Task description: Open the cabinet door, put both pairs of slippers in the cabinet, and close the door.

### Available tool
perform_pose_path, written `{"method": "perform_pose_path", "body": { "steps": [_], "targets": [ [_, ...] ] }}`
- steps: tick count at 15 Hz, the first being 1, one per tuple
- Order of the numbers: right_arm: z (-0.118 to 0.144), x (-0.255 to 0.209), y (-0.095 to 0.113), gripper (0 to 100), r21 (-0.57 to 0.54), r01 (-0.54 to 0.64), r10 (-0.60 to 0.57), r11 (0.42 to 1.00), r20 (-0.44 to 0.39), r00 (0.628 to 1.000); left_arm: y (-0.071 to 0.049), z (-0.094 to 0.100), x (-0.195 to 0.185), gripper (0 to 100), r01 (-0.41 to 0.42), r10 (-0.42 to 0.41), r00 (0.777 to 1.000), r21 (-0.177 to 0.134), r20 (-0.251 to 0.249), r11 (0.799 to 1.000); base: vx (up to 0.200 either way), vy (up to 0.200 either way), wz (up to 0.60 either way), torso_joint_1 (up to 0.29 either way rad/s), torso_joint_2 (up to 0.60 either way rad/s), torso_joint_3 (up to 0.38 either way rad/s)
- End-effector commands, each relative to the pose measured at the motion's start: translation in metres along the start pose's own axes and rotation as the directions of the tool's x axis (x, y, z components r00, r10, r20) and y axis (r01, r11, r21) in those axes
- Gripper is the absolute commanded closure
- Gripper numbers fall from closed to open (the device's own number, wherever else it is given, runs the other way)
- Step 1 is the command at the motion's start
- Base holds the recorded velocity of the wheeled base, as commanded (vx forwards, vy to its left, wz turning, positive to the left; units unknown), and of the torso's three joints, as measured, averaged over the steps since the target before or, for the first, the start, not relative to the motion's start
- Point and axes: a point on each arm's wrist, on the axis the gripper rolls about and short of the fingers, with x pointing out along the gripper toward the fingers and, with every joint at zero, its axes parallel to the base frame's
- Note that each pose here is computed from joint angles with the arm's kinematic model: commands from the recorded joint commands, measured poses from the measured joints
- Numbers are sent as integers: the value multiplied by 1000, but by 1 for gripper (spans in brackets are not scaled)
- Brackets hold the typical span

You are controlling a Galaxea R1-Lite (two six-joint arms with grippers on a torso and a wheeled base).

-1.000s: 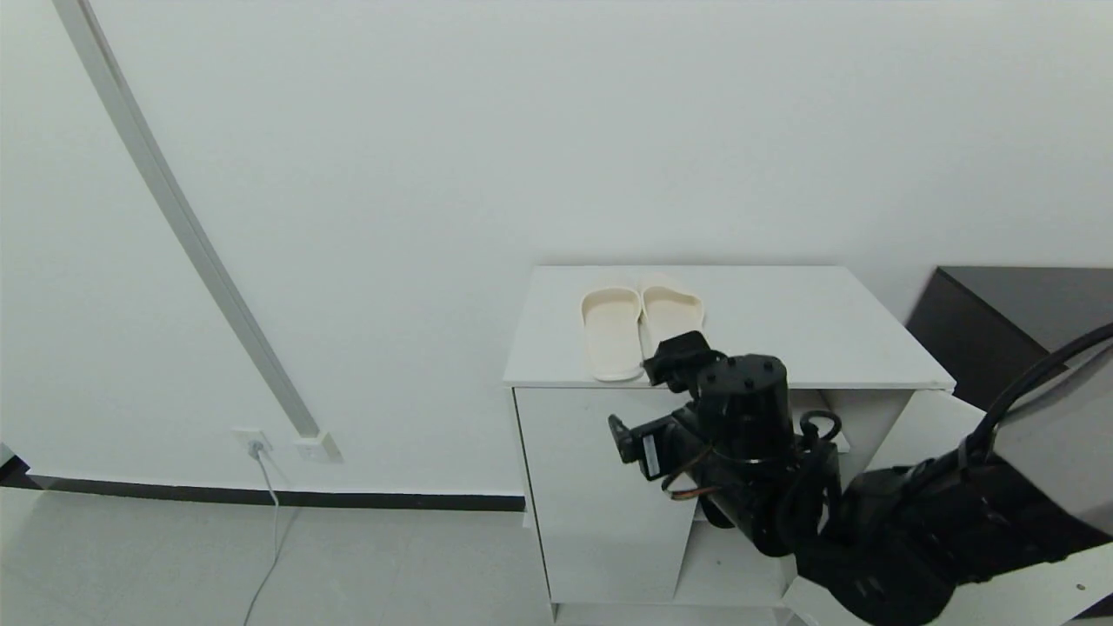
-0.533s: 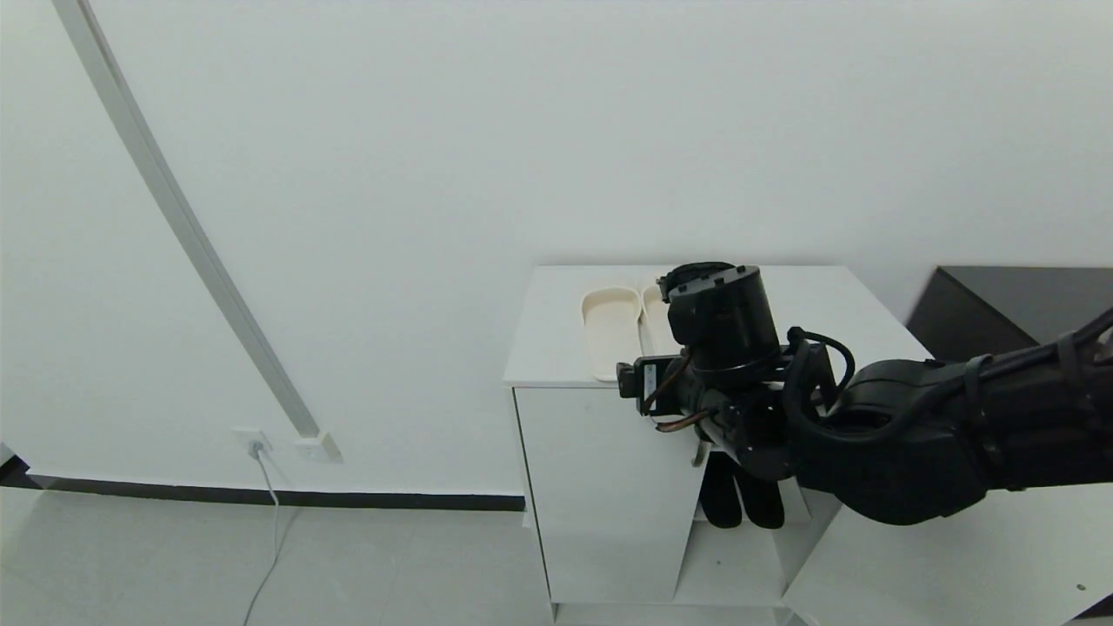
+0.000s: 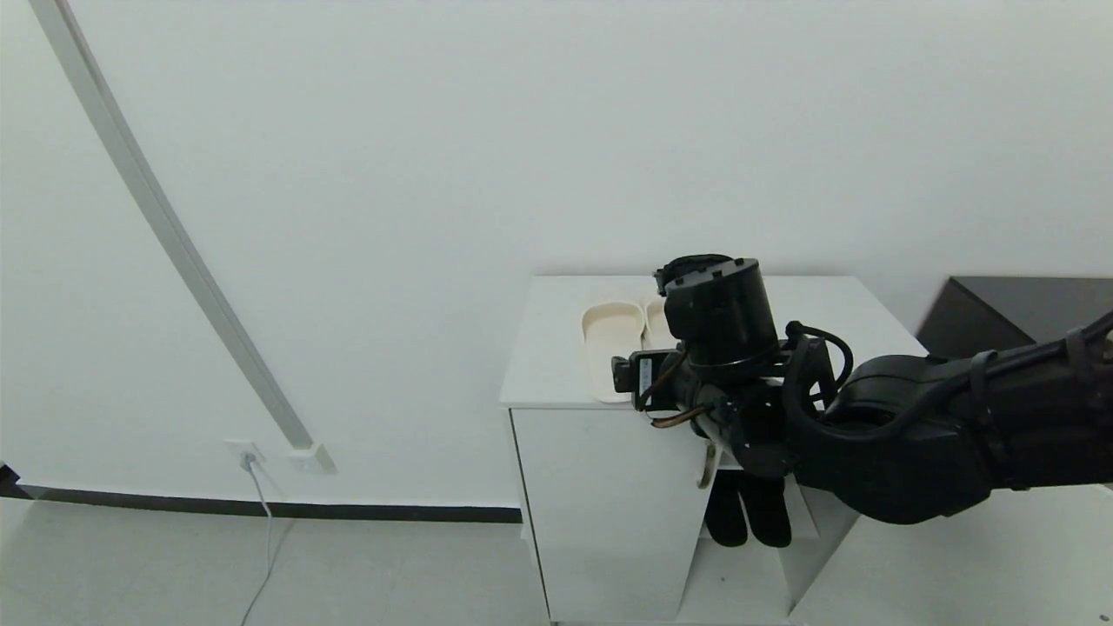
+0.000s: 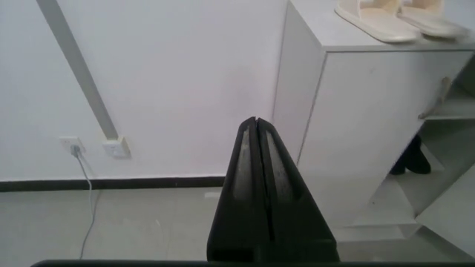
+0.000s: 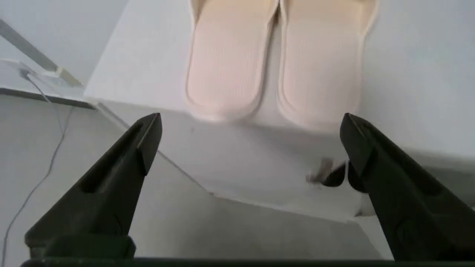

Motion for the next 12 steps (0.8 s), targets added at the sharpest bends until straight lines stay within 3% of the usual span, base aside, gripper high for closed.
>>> {"method": "perform_pose_path", "body": {
  "steps": [1,4,12],
  "targets": [
    [-5,5,1,0,-6,11,-11,1000,-10,1000,0,0,0,100,0,0,1000,0,-1,1000,200,0,0,12,7,-2],
    [-19,23,0,0,-5,28,-28,1000,-12,1000,0,0,0,100,-1,1,1000,0,-1,1000,200,0,0,4,2,2],
    [-49,69,-2,0,-42,39,-36,998,78,996,0,0,0,100,-1,1,1000,-5,-1,1000,0,0,0,0,0,0]
  ]
}}
